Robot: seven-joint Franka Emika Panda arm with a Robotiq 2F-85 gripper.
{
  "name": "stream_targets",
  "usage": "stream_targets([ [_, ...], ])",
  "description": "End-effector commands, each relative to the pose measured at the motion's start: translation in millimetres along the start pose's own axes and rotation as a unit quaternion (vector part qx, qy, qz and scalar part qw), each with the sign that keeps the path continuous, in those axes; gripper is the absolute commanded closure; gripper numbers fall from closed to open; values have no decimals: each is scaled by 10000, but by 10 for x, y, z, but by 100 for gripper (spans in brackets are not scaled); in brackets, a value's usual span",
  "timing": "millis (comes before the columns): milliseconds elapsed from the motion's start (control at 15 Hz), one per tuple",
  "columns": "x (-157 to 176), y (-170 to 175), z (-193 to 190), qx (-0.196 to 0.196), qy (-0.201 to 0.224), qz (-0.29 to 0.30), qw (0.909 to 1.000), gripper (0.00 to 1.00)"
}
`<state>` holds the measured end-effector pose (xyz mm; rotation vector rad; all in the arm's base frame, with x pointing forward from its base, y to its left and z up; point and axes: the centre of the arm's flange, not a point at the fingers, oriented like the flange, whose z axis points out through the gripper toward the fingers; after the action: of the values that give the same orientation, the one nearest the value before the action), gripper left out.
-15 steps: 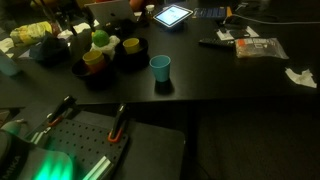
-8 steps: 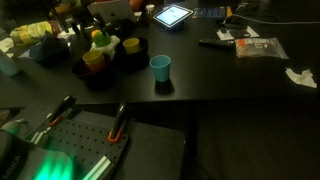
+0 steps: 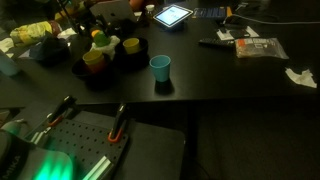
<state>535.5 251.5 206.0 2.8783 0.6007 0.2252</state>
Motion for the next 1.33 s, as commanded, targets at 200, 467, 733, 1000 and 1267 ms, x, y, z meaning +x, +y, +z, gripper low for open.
stream_targets([
  [200, -17, -144, -465, 290, -157, 98, 9994, 43],
  [467, -107, -437, -826, 768, -319, -59, 9965, 43],
  [733, -352, -853, -755, 1057, -631, -357, 9918, 43],
  [1000, -589, -1202, -556, 1430, -664, -568, 9859, 43],
  [1267, -655, -1335, -241, 1374, -442, -543, 9880, 43],
])
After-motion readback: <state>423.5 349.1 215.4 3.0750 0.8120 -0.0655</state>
